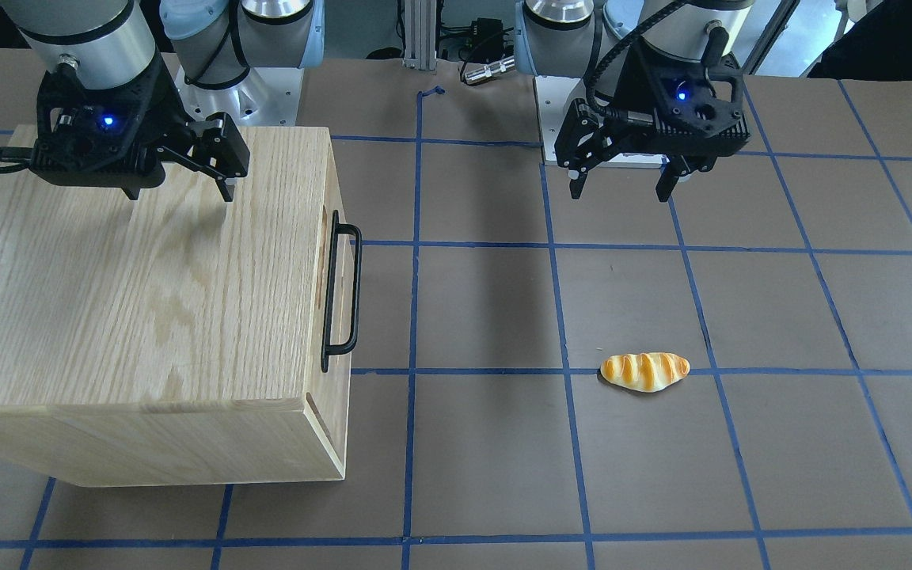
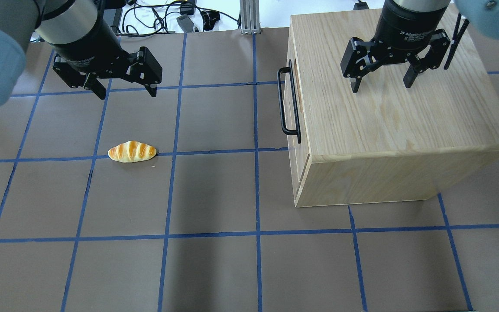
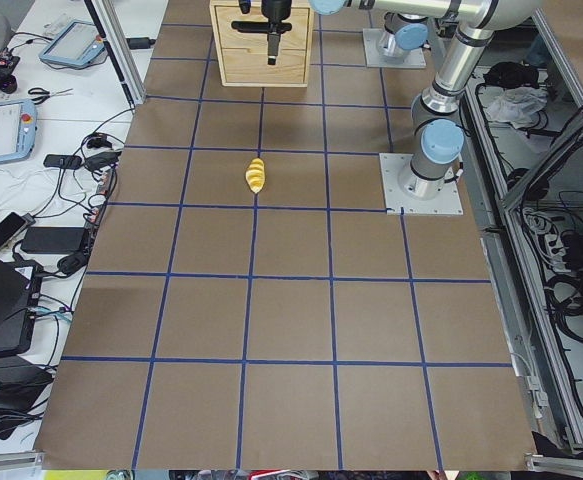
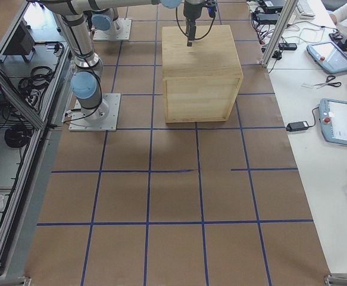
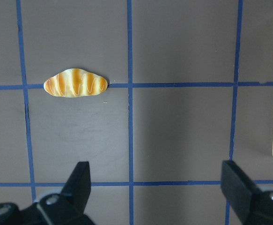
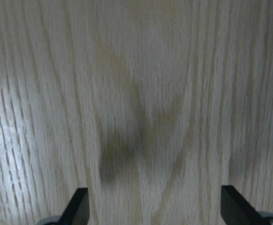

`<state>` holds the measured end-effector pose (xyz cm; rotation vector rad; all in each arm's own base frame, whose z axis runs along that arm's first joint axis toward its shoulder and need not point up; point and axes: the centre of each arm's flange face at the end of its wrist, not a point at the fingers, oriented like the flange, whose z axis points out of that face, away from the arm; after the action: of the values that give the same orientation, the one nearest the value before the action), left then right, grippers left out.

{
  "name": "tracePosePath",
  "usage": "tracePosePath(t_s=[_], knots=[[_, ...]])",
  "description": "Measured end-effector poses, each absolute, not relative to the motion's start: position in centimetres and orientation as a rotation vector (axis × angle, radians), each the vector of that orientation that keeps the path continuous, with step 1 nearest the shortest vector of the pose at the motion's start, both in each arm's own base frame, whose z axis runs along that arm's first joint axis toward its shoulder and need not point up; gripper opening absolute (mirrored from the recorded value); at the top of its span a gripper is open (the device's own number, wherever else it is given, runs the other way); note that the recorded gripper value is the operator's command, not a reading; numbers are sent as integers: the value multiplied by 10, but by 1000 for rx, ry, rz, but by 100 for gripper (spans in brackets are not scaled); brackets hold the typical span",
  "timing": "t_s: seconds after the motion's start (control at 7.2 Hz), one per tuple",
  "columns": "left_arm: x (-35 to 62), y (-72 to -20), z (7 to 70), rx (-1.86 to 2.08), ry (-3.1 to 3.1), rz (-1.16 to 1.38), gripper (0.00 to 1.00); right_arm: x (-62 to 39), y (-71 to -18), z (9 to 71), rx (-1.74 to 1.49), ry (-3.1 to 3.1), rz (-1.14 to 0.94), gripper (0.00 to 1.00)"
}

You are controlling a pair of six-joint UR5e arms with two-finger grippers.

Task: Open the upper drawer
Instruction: 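Move the left gripper toward the black handle of the wooden cabinet drawer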

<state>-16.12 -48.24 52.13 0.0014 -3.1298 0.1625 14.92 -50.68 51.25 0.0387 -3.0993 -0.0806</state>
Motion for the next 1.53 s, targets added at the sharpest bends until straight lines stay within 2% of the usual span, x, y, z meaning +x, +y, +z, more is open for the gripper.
tracePosePath(t_s=[1.53], knots=[[-178,-493,498,-32,-3109,106,100,149,-507,512,39,-3099,-81,100]])
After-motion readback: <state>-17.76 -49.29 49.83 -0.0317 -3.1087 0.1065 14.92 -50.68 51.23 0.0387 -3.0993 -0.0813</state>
